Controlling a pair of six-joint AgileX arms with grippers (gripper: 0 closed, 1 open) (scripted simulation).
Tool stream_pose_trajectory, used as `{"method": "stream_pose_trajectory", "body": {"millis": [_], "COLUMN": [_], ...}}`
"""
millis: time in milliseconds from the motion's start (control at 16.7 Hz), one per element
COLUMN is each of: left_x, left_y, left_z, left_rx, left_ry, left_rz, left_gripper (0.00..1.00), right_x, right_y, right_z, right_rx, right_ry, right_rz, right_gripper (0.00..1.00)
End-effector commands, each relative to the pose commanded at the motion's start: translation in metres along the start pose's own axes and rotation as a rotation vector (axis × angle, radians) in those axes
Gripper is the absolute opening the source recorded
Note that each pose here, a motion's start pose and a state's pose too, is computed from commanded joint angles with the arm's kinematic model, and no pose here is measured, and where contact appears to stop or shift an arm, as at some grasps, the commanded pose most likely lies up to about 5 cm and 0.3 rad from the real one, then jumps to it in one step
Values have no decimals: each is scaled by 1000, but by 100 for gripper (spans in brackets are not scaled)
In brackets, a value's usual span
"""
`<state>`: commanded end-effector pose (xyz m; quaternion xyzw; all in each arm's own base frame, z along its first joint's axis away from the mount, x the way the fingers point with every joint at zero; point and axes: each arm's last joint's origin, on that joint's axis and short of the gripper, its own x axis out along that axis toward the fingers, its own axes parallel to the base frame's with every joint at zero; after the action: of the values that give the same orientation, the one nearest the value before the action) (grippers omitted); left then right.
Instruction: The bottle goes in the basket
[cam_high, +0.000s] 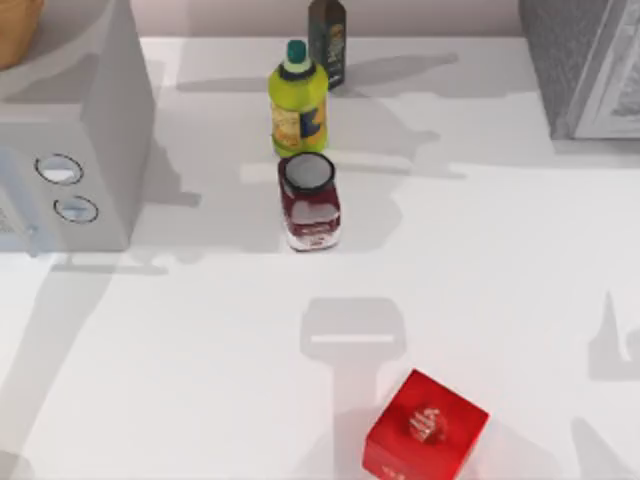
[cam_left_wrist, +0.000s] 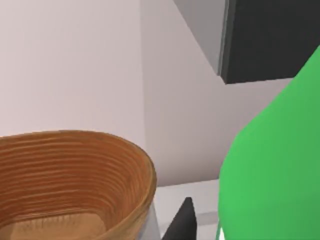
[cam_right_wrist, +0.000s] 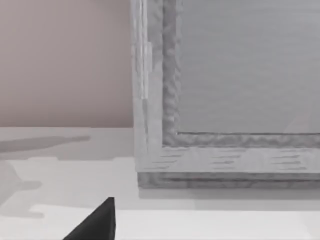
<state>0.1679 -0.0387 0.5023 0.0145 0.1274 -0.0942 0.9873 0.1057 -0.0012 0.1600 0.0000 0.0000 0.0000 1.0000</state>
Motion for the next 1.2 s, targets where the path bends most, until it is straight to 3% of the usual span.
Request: {"method": "stream_pose_trajectory", "body": {"millis": [240, 480, 660, 1200], "left_x": [89, 149, 167, 179], "left_y": [49, 105, 126, 129], "left_z": [27, 29, 26, 19], "left_rx": [-39, -65, -73, -73], "left_ry": [-8, -11, -11, -2], "left_rz": [122, 202, 228, 227], "left_gripper": [0, 0, 0, 0], "right_x": [0, 0, 0, 0], "right_y": [0, 0, 0, 0], "right_z": [0, 0, 0, 0], "right_rx": [0, 0, 0, 0], "right_ry": [0, 0, 0, 0], "right_rz": [0, 0, 0, 0], "right_gripper": [100, 100, 100, 100]}}
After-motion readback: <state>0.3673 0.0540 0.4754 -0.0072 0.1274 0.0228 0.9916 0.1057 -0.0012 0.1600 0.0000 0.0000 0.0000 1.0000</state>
